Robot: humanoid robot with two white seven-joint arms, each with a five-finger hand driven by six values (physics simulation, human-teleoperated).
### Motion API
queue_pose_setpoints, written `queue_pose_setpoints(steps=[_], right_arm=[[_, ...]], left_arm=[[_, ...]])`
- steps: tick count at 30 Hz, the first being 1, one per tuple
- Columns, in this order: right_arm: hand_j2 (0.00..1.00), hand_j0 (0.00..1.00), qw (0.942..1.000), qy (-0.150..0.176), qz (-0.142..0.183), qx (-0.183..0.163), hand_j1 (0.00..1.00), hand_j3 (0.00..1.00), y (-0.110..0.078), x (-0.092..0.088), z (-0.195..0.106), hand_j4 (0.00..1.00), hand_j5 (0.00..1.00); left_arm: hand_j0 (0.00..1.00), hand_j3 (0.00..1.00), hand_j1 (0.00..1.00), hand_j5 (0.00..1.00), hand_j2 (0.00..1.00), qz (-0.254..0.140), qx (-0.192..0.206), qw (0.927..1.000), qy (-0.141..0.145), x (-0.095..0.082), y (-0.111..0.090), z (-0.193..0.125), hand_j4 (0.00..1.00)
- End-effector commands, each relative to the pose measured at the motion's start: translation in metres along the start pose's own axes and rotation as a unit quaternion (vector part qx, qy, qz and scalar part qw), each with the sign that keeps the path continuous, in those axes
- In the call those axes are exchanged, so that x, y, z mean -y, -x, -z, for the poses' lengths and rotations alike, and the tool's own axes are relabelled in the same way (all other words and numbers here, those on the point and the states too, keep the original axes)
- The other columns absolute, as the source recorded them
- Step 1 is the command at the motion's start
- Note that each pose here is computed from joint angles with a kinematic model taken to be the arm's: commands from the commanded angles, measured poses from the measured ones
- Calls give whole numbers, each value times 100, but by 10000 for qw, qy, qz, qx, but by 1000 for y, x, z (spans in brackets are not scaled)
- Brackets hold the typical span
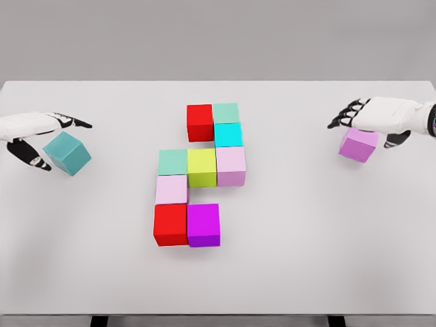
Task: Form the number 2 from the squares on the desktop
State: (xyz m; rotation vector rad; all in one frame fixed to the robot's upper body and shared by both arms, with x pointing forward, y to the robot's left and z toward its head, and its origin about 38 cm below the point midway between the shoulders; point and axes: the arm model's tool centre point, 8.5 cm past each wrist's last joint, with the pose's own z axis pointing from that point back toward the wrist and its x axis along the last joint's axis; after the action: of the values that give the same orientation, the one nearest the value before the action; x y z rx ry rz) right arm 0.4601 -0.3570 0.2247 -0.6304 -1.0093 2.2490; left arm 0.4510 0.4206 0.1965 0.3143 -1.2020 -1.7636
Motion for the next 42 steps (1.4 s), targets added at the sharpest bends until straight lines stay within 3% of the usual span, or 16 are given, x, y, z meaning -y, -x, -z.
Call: queue_pose_setpoints(steps=[1, 8, 42], right_arm=[[100, 100, 9999, -159, 54, 27, 100, 100, -2, -10, 10, 100, 100], [100, 100, 9995, -283, 63, -122, 100, 100, 6, -15, 13, 100, 100], [100, 100, 9981, -565, -9, -226, 100, 100, 8, -21, 40, 100, 100]], left_arm=[[100, 100, 100, 100, 100, -58, -38, 10000, 11, 3, 3, 3, 100], [100, 100, 100, 100, 100, -73, -94, 9999, -7, 1, 6, 1, 100], [100, 100, 100, 100, 100, -57, -147, 9997, 199, 13, 7, 19, 100]])
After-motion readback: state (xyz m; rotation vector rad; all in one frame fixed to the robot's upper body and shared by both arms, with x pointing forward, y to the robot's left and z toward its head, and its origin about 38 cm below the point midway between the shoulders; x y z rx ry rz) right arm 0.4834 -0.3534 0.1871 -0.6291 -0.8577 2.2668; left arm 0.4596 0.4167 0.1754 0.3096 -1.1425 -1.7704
